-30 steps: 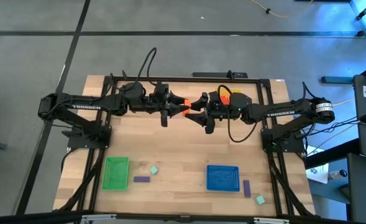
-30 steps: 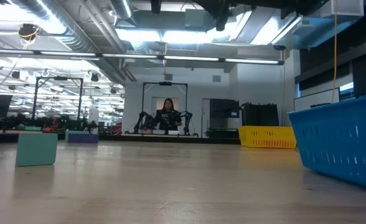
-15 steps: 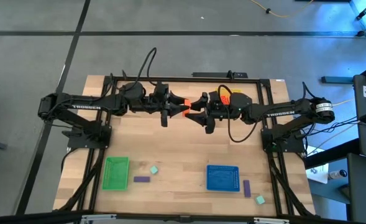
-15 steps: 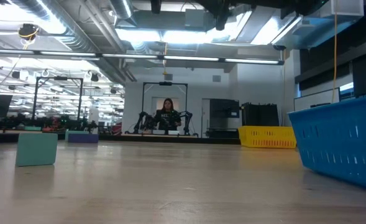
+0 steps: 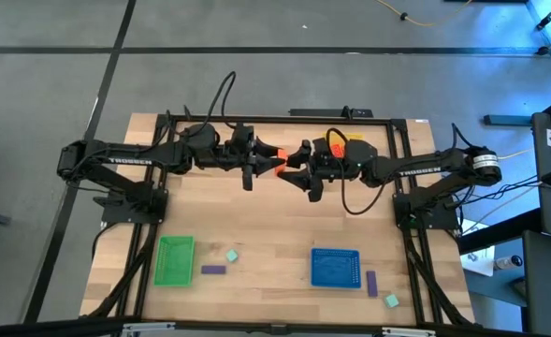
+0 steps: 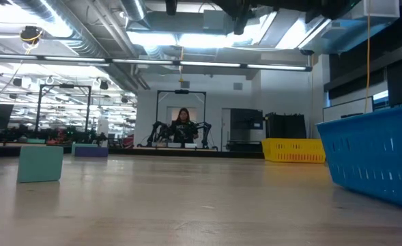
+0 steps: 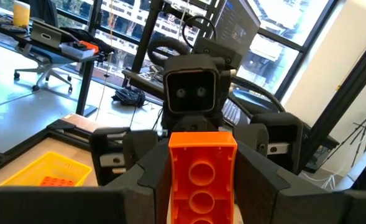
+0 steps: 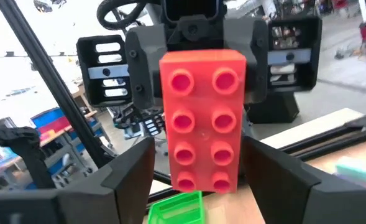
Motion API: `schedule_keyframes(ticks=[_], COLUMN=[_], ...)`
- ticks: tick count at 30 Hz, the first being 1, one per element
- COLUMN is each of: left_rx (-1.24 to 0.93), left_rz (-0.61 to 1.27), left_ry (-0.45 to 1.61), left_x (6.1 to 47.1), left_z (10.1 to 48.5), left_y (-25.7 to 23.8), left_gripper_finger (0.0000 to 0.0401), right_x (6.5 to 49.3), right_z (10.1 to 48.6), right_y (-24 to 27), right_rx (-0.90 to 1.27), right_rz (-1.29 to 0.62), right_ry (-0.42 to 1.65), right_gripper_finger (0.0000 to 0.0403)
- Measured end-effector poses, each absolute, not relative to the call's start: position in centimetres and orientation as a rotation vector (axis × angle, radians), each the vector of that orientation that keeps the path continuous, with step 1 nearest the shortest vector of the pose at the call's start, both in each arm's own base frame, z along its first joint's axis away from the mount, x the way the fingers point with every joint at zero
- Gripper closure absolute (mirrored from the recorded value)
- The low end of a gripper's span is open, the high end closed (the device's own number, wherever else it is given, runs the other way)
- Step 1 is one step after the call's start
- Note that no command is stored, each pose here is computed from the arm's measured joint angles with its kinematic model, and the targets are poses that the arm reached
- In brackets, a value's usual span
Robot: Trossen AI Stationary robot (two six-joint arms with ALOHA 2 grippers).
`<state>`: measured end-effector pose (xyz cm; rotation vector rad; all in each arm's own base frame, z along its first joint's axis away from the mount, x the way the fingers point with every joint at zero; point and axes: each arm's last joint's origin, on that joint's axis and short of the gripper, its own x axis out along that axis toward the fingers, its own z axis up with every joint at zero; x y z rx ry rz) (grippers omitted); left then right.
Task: Sort & place blocks by color
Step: Put the orange gamepiece into the yellow bin
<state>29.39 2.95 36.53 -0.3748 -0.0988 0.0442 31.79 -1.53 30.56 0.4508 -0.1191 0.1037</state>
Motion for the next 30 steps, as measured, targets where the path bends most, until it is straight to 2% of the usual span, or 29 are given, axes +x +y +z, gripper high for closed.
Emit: schedule_keyframes(ticks=[3, 10, 20, 30], left_rx=[-0.375, -0.379, -0.379, -0.378], left_rz=[0.045, 0.052, 0.048, -0.020], left_ry=[-0.099, -0.092, -0.092, -0.080], left_x=[29.39, 29.39, 29.40, 29.37], left_z=[36.53, 36.45, 36.46, 36.50], left_y=[2.95, 2.97, 2.96, 2.80], left_gripper_finger=[0.0275, 0.0275, 0.0273, 0.0216], right_x=[32.17, 32.55, 32.49, 32.44], right_z=[30.09, 29.62, 29.73, 29.84], right_y=[-1.55, -1.57, -1.39, -1.22], right_rx=[0.481, 0.479, 0.478, 0.504], right_rz=[0.105, 0.105, 0.128, 0.175], right_ry=[-0.111, -0.107, -0.106, -0.101], right_gripper_finger=[0.0184, 0.0259, 0.0259, 0.0258])
